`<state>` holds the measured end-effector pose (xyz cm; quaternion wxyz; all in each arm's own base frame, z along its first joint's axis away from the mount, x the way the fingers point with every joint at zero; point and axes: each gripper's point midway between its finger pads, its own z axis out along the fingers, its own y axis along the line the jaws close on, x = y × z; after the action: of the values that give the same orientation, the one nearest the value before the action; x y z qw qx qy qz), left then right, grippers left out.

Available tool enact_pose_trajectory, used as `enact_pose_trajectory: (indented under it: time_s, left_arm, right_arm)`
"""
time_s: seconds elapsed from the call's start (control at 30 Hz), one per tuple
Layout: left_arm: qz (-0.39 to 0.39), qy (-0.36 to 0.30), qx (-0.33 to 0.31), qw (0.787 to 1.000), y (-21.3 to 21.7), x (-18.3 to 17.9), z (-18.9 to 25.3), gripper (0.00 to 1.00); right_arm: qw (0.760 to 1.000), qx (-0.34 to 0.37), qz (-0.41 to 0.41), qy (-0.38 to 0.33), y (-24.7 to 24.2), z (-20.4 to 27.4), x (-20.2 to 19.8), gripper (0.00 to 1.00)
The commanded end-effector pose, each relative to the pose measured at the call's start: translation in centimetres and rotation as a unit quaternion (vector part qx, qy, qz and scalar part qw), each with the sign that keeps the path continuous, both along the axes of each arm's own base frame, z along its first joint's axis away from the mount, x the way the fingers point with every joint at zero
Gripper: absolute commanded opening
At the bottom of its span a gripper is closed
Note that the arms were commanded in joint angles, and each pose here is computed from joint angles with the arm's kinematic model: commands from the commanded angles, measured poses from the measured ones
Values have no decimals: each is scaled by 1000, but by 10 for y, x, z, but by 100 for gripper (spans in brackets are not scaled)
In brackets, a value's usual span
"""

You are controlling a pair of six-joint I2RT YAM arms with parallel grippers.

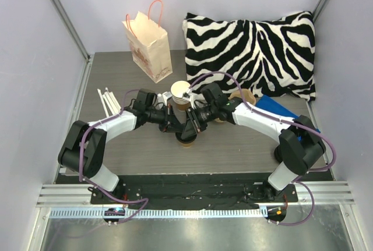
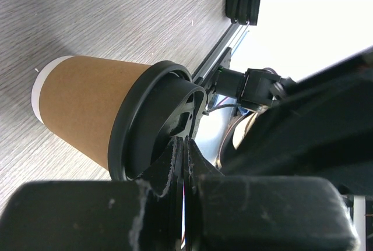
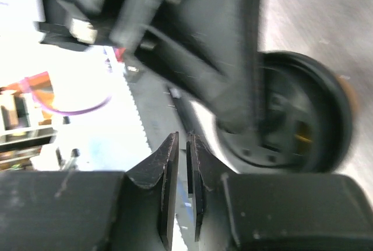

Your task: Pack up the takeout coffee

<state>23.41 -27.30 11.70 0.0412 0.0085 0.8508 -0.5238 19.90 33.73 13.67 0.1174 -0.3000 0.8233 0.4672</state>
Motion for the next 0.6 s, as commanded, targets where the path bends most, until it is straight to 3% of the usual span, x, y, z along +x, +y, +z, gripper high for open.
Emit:
enact_pose_trajectory:
  time_s: [0.0,0.13,0.4,0.57]
  left_arm:
    - [19,-6,51,999,9,4,-23,0]
    - [17,-5,48,999,8,5,-22,0]
    - [16,1,53,998,9,5,-27,0]
    - [13,0,58,998,11,3,-26,0]
  right_arm:
    - [997,77,18,19,13,60,-12,20]
    - [998,62,7,23,9,45,-11,19]
    - [999,-15,-11,35,-2,-42,-5,19]
    - [999,-15,-12,38,-6,-41,-4,18]
